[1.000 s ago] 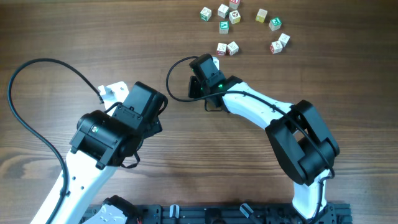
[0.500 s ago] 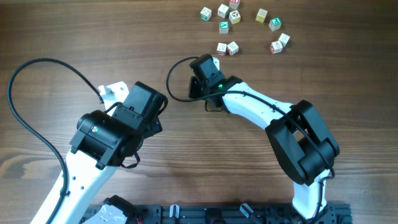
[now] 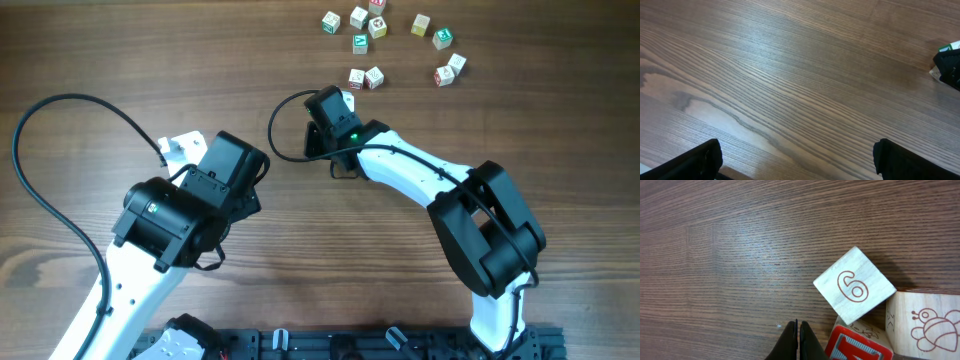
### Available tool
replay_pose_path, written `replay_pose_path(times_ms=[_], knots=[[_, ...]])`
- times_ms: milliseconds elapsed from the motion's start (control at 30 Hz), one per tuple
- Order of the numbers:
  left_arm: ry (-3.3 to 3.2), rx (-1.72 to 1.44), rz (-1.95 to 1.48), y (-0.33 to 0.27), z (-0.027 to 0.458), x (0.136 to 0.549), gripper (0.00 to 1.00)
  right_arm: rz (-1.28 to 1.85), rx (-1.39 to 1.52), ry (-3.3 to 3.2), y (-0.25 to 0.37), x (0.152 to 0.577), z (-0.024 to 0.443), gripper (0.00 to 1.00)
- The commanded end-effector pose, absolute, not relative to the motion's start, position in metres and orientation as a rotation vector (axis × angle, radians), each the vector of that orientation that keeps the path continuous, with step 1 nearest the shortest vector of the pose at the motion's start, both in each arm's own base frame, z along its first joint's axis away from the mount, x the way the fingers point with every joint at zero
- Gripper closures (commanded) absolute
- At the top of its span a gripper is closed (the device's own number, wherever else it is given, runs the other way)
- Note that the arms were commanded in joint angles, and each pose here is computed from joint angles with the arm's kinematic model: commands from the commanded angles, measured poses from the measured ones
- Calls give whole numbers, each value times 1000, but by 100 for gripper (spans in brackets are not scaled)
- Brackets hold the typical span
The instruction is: Form a circle
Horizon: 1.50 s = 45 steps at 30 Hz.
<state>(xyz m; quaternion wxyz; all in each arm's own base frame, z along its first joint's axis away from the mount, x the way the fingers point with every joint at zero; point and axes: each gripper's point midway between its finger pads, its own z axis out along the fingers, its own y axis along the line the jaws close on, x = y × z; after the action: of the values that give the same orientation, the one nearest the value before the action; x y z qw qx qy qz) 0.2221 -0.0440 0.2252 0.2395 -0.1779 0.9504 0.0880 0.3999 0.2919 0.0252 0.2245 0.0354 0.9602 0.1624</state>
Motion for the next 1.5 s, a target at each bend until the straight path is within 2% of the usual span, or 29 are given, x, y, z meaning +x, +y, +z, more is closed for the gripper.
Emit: replay_pose_path(times_ms=[0,967,1167,1467], knots=[[2599,-485,244,-42,226,221,0,439,112,2619,296,409,31,95],[2599,-485,244,-42,226,221,0,397,183,2616,288,410,29,95],[2599,-485,244,-42,226,221,0,512,10,2595,309,411,37,95],[2599,-485,244,-42,226,221,0,546,21,2528,312,419,73,95]])
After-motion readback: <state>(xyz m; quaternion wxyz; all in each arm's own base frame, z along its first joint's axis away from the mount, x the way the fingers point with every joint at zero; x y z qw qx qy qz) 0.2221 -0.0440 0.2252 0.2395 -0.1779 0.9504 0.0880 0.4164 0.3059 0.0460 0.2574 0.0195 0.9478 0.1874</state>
